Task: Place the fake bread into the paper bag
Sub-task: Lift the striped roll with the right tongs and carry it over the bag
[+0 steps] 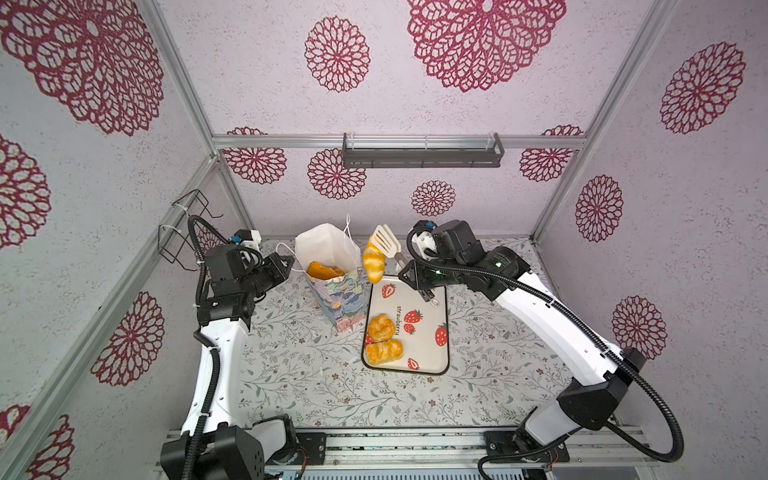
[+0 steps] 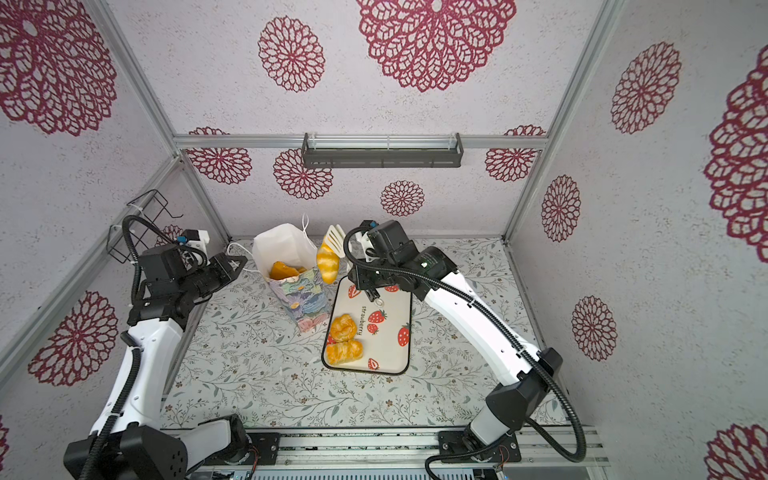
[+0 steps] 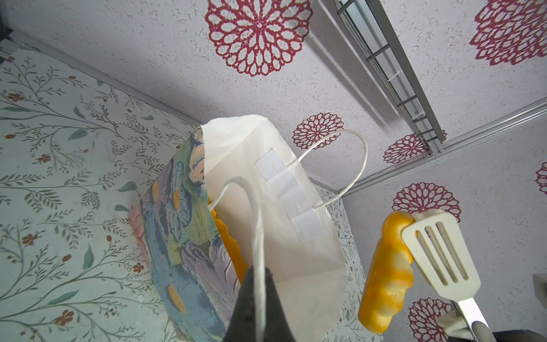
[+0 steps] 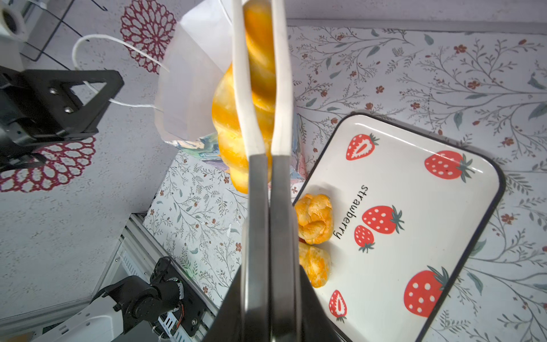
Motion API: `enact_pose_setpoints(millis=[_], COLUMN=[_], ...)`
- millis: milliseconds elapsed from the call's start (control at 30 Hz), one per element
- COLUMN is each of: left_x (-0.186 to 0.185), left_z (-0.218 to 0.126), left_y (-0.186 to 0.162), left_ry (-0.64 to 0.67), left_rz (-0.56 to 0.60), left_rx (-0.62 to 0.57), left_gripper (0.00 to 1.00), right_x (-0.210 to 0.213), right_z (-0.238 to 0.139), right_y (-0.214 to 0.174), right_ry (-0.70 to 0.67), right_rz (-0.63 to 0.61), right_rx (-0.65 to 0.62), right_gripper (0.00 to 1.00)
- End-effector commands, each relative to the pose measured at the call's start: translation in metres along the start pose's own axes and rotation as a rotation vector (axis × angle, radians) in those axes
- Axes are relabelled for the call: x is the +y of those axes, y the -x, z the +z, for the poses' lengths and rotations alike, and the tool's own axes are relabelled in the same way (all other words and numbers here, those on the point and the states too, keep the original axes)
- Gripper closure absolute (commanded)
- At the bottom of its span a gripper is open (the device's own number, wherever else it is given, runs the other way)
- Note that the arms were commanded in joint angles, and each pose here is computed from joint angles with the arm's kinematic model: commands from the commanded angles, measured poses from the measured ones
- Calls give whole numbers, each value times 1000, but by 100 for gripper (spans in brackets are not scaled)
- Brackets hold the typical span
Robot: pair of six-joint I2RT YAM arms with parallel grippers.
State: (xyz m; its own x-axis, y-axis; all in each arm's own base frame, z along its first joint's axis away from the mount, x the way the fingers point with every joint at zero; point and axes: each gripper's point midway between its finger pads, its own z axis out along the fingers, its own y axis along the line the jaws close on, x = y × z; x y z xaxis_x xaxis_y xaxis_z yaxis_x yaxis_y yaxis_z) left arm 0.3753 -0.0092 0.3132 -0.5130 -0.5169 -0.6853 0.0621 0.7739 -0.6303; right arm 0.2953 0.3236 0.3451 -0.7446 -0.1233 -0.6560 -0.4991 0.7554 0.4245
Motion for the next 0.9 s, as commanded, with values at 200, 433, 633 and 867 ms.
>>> enact_pose_setpoints(millis=[200,433,633,867], left_x=[-1,-1,0,2], left_z=[-4,-5,-5,-6], left_y=[7,7,7,7], left_ry=[20,28,28,33], left_rz=[26,27,26,22], left_rx=[-24,-24,-23,-26], left_gripper=[100,100,100,100], right_x=[35,52,62,67], right_z=[-13,-6,0,13], right_y=[36,48,58,63], right_ry=[47,70,85,103], right_rz=[-92,-123,-140,-146], right_rx=[-91,-98,-110,-104], right_gripper=[87,87,87,85])
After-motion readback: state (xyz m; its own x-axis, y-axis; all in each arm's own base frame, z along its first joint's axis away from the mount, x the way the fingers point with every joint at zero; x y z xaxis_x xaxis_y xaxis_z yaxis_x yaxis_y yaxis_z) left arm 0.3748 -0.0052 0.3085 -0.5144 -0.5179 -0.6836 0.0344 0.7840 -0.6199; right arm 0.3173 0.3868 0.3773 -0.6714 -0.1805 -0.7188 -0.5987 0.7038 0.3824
